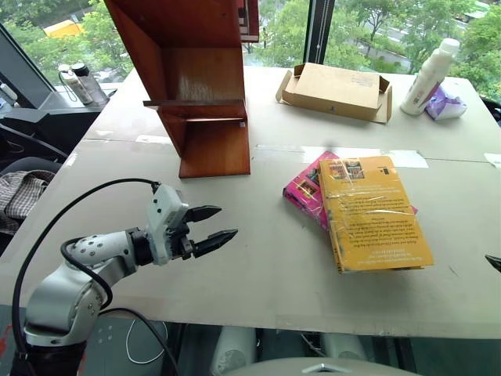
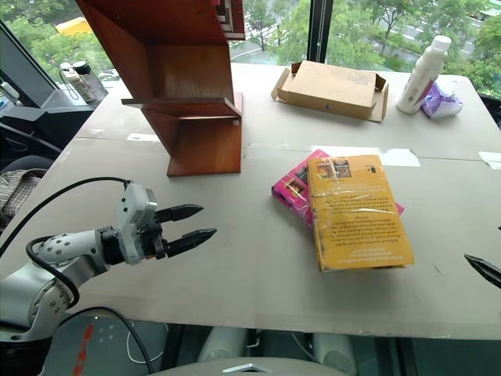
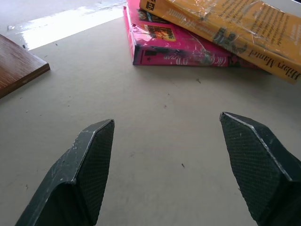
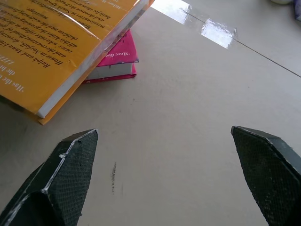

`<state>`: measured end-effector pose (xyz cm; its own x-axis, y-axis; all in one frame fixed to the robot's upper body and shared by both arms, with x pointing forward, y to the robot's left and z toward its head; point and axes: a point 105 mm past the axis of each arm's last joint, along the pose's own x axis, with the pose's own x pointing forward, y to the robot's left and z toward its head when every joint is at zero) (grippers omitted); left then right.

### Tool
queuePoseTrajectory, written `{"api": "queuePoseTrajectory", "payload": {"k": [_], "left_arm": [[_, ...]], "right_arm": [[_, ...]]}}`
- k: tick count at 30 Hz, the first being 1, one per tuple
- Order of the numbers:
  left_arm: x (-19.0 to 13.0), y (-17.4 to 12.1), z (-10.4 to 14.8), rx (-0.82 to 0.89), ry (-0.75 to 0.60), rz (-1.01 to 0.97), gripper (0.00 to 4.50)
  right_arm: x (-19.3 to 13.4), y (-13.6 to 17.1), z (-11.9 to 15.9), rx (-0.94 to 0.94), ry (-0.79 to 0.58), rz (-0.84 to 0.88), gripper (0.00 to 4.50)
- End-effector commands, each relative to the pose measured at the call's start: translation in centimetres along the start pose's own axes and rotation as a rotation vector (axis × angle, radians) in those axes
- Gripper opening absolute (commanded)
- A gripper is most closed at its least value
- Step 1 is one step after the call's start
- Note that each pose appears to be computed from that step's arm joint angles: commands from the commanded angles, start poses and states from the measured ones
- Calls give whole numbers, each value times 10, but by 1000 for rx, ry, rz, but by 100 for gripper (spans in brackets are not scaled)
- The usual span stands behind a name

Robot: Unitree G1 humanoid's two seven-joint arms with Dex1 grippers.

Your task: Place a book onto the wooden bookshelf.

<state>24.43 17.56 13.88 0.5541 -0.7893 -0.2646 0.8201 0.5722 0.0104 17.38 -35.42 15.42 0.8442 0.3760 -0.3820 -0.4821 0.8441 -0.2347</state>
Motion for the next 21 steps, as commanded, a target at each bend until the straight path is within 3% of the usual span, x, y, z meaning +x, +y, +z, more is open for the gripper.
{"api": "queuePoseTrajectory", "payload": {"k": [1, 7, 9, 10, 11, 15, 17, 18, 20, 21], "left_arm": [[1, -1, 18, 46, -50, -29, 367], [13, -7, 36, 128, -99, -108, 367], [16, -14, 46, 157, -125, -158, 367], [17, -18, 50, 163, -137, -192, 372], [17, -23, 54, 175, -140, -230, 372], [20, -39, 68, 221, -170, -341, 372], [23, -43, 72, 238, -176, -361, 372], [24, -44, 73, 244, -181, -363, 372], [26, -46, 75, 247, -189, -367, 372], [26, -48, 74, 244, -193, -367, 372]], "right_arm": [[8, -5, 14, -42, -14, -35, 450], [32, -12, 63, -103, -43, -149, 450], [41, -3, 77, -56, -34, -79, 450], [46, 2, 82, -32, -18, -32, 410], [52, 6, 85, -18, 8, -10, 410], [76, 14, 90, -55, 120, 2, 243], [83, 15, 87, -83, 172, -9, 192], [87, 14, 85, -98, 199, -18, 137], [94, 15, 83, -111, 223, -15, 81], [98, 17, 82, -122, 239, -7, 23]]}}
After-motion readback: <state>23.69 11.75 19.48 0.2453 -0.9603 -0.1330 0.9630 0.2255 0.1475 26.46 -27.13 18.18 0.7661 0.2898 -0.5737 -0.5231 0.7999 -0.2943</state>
